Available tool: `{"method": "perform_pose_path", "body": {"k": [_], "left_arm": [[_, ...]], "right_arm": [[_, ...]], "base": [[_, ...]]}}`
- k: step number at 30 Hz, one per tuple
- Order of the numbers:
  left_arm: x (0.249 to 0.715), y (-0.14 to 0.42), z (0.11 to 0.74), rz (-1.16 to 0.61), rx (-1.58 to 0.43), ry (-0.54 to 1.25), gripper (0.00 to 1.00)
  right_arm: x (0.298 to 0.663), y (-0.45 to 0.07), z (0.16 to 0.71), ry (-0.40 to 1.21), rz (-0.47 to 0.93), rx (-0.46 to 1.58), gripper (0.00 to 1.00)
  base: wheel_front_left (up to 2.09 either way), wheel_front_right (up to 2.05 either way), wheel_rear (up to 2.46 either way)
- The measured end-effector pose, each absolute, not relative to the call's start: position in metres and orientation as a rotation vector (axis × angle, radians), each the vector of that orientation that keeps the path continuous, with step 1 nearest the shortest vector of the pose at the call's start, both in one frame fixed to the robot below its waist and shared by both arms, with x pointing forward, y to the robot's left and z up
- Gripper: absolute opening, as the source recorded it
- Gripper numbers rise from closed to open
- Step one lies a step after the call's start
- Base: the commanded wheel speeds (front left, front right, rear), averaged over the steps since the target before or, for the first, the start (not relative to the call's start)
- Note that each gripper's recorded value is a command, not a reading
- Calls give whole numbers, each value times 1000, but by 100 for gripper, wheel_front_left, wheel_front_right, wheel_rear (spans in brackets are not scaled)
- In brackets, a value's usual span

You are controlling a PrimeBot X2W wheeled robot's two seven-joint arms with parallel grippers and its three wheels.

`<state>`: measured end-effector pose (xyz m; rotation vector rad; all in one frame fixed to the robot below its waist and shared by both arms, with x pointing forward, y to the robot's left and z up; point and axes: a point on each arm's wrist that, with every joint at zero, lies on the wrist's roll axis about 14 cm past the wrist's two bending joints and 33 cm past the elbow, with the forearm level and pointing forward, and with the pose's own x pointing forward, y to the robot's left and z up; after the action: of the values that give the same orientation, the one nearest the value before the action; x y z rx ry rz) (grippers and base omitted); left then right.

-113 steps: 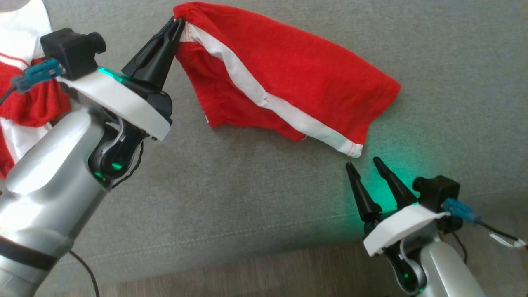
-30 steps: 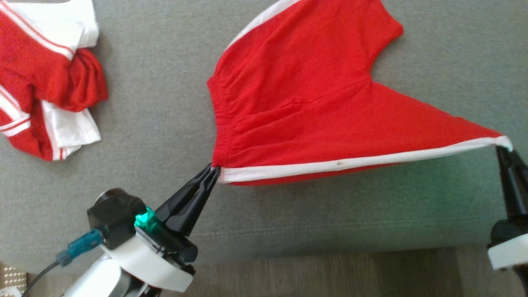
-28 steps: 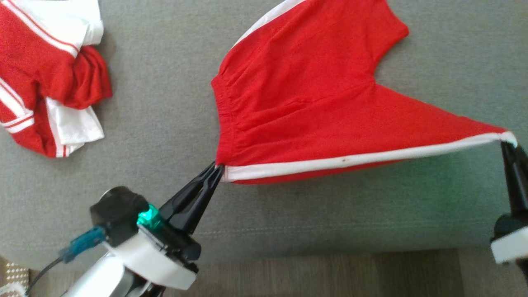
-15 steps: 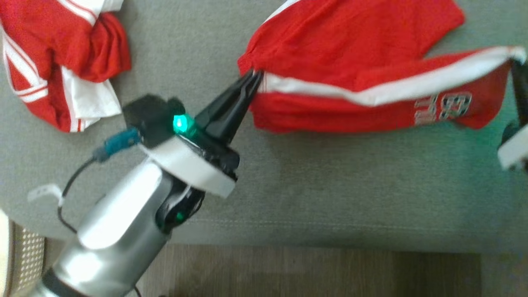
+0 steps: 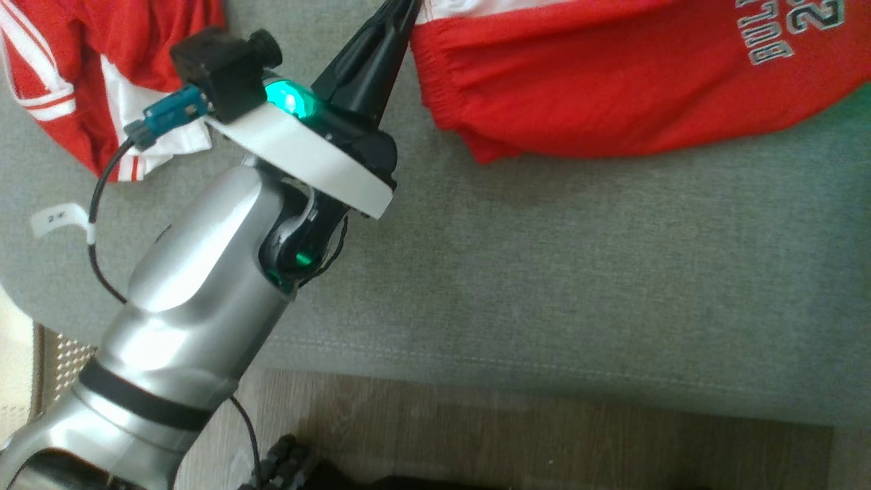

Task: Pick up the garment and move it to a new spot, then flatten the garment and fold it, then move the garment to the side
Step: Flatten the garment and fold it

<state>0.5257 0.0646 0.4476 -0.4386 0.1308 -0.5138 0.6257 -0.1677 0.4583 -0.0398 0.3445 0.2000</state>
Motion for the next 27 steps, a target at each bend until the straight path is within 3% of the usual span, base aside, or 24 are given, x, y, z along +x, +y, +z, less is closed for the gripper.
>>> {"method": "perform_pose_path", "body": {"k": [13,14,15,16,27], "left_arm": [[552,83,434,-426,-439,136,0],[553,85,431,-417,-440,144,11],[553,86,428,-411,-441,149,57],[553,86,427,-405,-444,151,100],[543,121,453,-287,-340,47,100]], "right_arm": [[666,-149,438,396,225,-81,0],[667,-148,435,399,226,-79,19],[669,-148,434,401,223,-70,84],[669,-147,432,403,223,-60,100],[649,-171,475,224,156,82,100]], "base": [[0,0,0],[0,0,0],[0,0,0],[0,0,0],[0,0,0]]}}
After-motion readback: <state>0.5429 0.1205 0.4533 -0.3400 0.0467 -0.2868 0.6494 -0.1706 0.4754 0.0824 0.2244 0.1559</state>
